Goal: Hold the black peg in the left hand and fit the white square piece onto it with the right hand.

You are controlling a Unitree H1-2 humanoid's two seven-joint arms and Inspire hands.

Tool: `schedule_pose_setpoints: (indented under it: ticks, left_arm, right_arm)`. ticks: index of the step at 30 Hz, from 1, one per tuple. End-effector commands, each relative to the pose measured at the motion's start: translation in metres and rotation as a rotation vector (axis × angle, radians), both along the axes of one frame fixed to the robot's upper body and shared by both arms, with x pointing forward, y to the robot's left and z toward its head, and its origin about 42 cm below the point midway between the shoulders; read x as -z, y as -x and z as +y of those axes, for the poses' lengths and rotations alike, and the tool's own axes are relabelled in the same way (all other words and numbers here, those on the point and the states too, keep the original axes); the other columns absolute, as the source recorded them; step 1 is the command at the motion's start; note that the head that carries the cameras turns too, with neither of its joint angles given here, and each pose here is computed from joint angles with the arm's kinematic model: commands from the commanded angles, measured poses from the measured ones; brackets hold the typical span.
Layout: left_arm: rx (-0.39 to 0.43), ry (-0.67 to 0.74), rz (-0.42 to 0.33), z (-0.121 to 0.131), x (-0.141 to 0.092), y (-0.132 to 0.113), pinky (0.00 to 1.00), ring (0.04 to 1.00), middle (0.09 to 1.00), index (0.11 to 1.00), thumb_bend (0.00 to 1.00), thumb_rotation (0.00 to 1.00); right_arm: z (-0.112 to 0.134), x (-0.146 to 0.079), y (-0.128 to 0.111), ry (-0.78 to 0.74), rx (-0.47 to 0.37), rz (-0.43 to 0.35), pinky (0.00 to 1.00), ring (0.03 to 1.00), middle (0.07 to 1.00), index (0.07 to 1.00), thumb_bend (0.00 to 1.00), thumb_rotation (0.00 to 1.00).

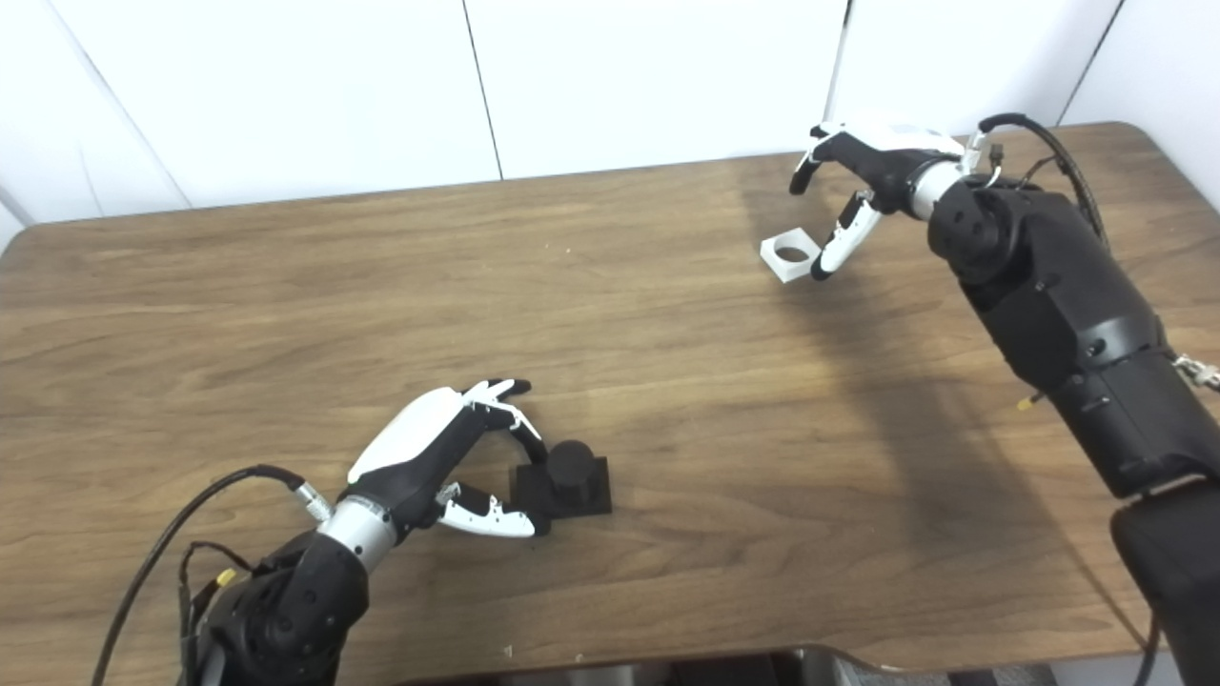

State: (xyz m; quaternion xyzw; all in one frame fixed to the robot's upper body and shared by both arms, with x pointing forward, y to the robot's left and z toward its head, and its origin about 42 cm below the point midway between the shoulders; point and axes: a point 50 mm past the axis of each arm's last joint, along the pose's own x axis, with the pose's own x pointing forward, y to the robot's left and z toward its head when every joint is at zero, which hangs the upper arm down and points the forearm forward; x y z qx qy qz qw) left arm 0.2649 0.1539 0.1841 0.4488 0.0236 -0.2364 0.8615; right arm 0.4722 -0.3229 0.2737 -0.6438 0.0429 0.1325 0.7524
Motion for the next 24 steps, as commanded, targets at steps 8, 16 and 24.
schedule_pose_setpoints:
  ticks: [8, 16, 24]
  left_arm:
    - [-0.007, 0.015, -0.060, -0.001, -0.012, -0.003, 0.98, 1.000, 0.956, 0.494, 0.49, 0.08]
    - [-0.025, 0.027, -0.061, 0.002, -0.013, -0.005, 0.97, 1.000, 0.958, 0.494, 0.49, 0.08]
    - [-0.021, 0.027, -0.066, 0.000, -0.011, -0.005, 0.98, 1.000, 0.959, 0.493, 0.49, 0.08]
  right_arm:
    - [0.004, -0.031, -0.014, 0.033, -0.052, -0.081, 1.00, 1.000, 0.967, 0.690, 0.89, 0.09]
    - [0.008, -0.035, -0.022, 0.063, -0.058, -0.074, 0.97, 0.992, 0.948, 0.679, 0.88, 0.09]
    - [0.013, -0.035, -0.026, 0.076, -0.058, -0.063, 0.94, 0.983, 0.944, 0.689, 0.87, 0.10]
